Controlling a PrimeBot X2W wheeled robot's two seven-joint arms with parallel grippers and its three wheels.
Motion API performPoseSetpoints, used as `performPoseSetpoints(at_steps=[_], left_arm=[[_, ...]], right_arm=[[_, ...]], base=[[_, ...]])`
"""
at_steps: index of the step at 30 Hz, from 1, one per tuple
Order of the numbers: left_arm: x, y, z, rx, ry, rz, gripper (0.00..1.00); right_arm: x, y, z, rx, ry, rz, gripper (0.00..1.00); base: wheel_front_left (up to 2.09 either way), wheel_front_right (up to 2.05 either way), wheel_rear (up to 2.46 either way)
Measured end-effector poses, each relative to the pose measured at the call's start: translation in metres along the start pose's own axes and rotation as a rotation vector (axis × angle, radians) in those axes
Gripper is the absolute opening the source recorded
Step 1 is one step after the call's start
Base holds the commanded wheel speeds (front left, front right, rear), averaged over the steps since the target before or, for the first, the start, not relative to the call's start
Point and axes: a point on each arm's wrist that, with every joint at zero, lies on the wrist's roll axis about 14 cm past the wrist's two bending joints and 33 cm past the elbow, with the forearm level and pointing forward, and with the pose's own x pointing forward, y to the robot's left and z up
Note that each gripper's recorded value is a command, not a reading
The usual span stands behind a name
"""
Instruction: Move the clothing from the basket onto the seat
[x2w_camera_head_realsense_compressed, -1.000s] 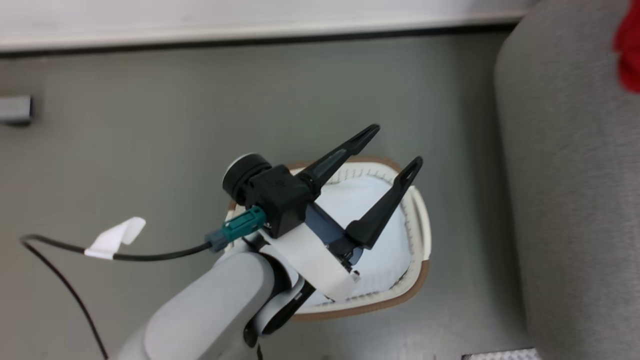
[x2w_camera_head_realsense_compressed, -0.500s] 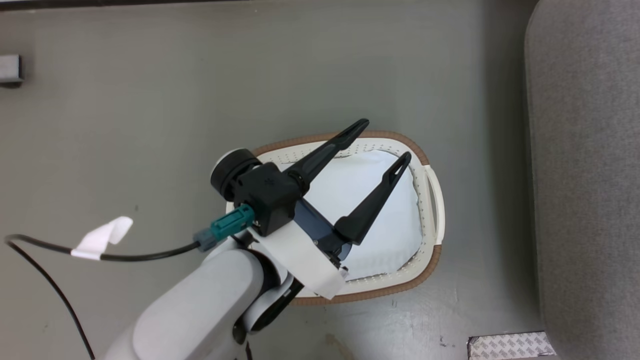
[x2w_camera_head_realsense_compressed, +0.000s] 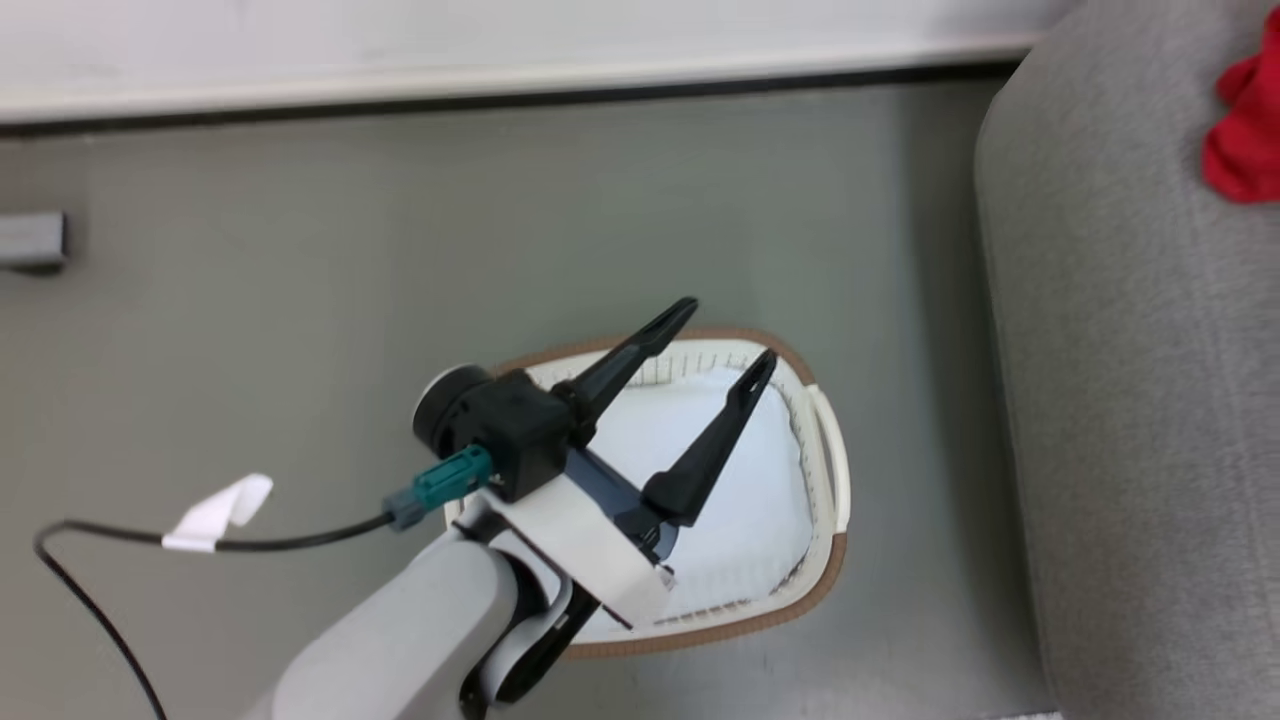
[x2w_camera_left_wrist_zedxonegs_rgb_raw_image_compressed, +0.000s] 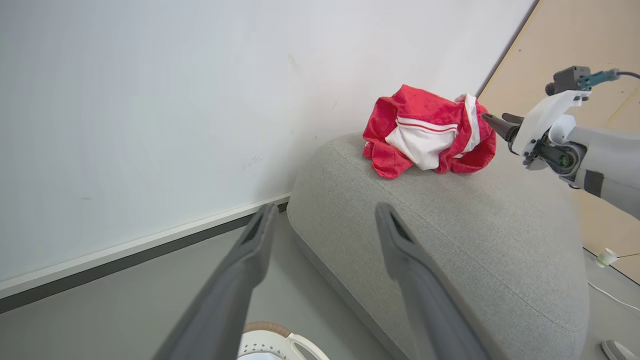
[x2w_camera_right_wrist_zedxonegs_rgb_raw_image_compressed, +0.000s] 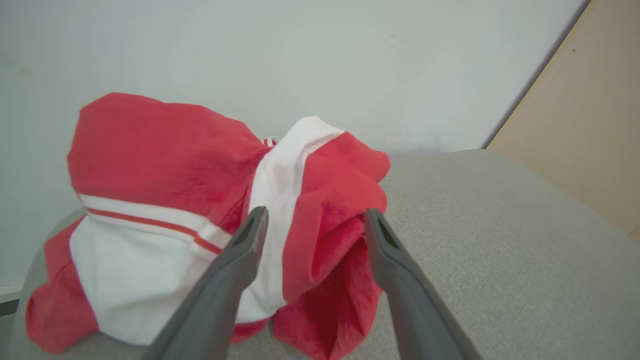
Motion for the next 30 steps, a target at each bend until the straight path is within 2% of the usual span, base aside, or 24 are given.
performPoseSetpoints(at_steps=[9, 14, 15, 25, 30], left_arm=[[-0.035, -0.012, 0.018, 0.011, -0.028, 0.101, 1.00], [-0.064, -0.013, 0.028, 0.022, -0.049, 0.189, 1.00], [-0.075, -0.013, 0.031, 0.037, -0.059, 0.222, 1.00], [-0.143, 0.012, 0.047, 0.081, -0.116, 0.461, 1.00], [-0.183, 0.026, 0.050, 0.110, -0.140, 0.586, 1.00]], right_arm=[[-0.071, 0.008, 0.016, 0.009, -0.145, 0.105, 1.00], [-0.114, 0.031, 0.035, 0.043, -0.238, 0.197, 1.00], [-0.131, 0.044, 0.040, 0.053, -0.266, 0.246, 1.00], [-0.202, 0.091, 0.046, 0.115, -0.327, 0.442, 1.00], [-0.236, 0.118, 0.026, 0.139, -0.279, 0.562, 1.00]], base=[[0.00, 0.00, 0.00], [0.00, 0.00, 0.00], [0.00, 0.00, 0.00], [0.00, 0.00, 0.00], [0.00, 0.00, 0.00]])
